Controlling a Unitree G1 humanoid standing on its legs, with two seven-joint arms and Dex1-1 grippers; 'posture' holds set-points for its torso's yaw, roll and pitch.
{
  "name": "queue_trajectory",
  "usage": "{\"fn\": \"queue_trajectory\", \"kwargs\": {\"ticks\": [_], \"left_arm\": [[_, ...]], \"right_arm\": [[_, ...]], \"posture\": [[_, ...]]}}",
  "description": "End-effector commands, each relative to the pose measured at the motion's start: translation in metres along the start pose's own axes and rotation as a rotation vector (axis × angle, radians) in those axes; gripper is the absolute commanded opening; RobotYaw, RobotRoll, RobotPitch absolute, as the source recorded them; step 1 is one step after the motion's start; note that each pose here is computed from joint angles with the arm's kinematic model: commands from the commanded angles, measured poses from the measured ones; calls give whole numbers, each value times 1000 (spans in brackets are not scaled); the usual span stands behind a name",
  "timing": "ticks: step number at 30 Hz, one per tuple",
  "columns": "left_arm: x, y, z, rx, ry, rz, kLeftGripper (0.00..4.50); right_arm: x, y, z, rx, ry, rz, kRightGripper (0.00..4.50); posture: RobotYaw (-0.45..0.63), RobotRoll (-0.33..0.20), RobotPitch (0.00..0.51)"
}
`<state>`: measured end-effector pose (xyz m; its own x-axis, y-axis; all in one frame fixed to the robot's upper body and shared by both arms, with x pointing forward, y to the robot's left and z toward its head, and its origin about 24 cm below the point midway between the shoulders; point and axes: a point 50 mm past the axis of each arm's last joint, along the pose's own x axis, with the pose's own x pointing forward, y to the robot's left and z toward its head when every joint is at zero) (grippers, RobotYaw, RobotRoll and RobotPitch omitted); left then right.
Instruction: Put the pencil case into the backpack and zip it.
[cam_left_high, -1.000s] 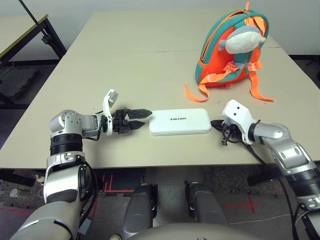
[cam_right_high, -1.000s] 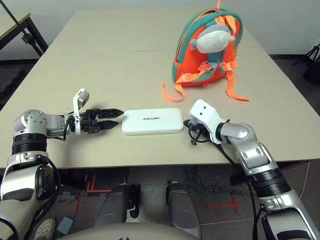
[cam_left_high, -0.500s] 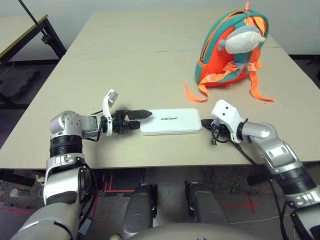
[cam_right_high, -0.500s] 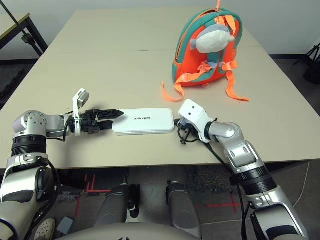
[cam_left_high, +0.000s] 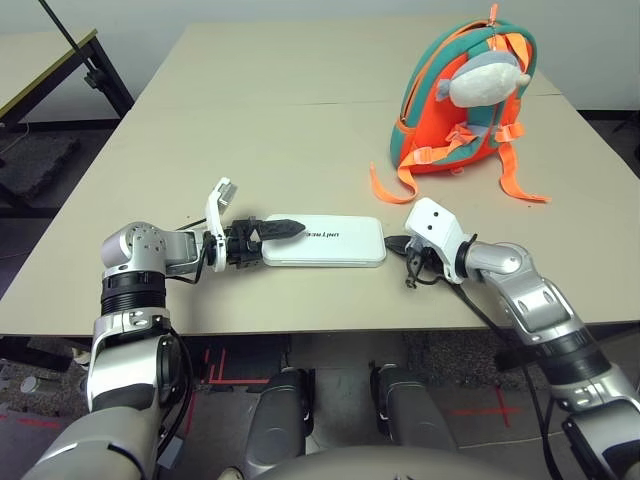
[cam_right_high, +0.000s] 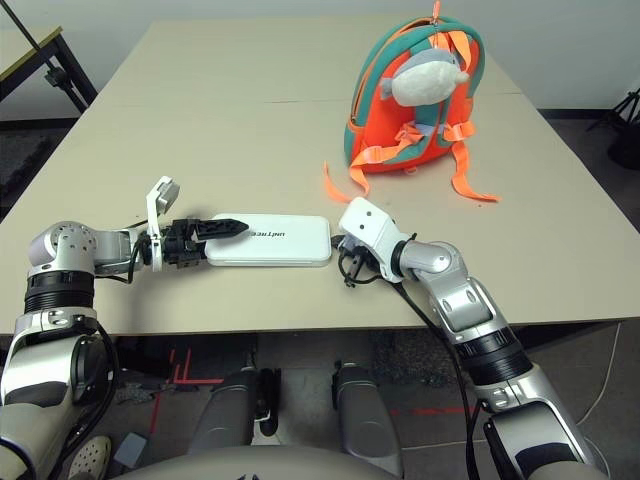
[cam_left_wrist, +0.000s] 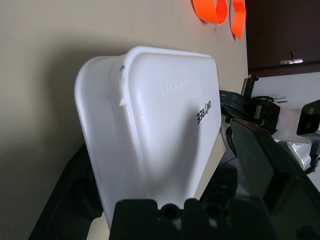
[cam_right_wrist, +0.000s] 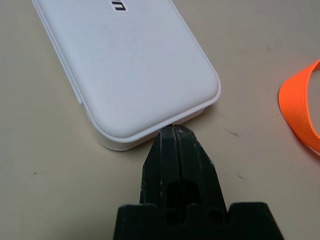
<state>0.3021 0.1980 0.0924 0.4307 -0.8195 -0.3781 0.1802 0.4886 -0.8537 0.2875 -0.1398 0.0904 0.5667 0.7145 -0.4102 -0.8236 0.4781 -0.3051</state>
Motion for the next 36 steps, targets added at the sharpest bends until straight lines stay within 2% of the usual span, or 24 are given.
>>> {"fn": "queue_trajectory", "kwargs": {"ticks": [1,4,8,11,13,18,21,24,26,27,28,31,32,36], "left_arm": [[6,17,-15,-53,61,83,4500],[6,18,-11,-53,22,95,3926],[6,19,-9,-51,1,100,2455],[4,17,-6,-37,-23,92,1778],[4,14,-3,-23,-42,79,1514],[2,4,7,24,-93,45,1462],[-2,-7,17,87,-156,11,1429],[-8,-21,38,143,-297,-36,1397],[-18,-45,59,183,-426,-133,1362],[-22,-56,66,201,-461,-162,1345],[-25,-65,72,222,-490,-184,1345],[-32,-83,83,258,-553,-225,1343],[-35,-89,87,272,-577,-240,1342],[-47,-110,99,326,-661,-280,1338]], "right_arm": [[2,1,12,-40,-42,13,46],[1,0,11,-44,-39,10,0],[1,0,11,-46,-37,9,0],[1,-1,10,-49,-33,8,0],[1,-1,9,-50,-30,8,0],[1,-2,8,-53,-22,6,0],[1,-3,6,-57,-12,-2,613],[-1,-6,5,-67,-4,-22,1642],[-4,-10,4,-73,6,-36,2439],[-6,-13,3,-72,12,-44,2900],[-8,-15,3,-71,19,-52,3160],[-15,-20,-1,-42,44,-59,4284],[-20,-23,-3,-17,55,-62,4500],[-42,-41,-10,90,99,-133,4500]], "posture": [[-169,0,123],[-170,0,123],[-168,0,125],[-166,0,126],[-165,0,127],[-164,0,129],[-161,0,132],[-160,0,133],[-159,0,134],[-159,0,134],[-159,0,134],[-159,0,134],[-159,0,134],[-163,0,134]]}}
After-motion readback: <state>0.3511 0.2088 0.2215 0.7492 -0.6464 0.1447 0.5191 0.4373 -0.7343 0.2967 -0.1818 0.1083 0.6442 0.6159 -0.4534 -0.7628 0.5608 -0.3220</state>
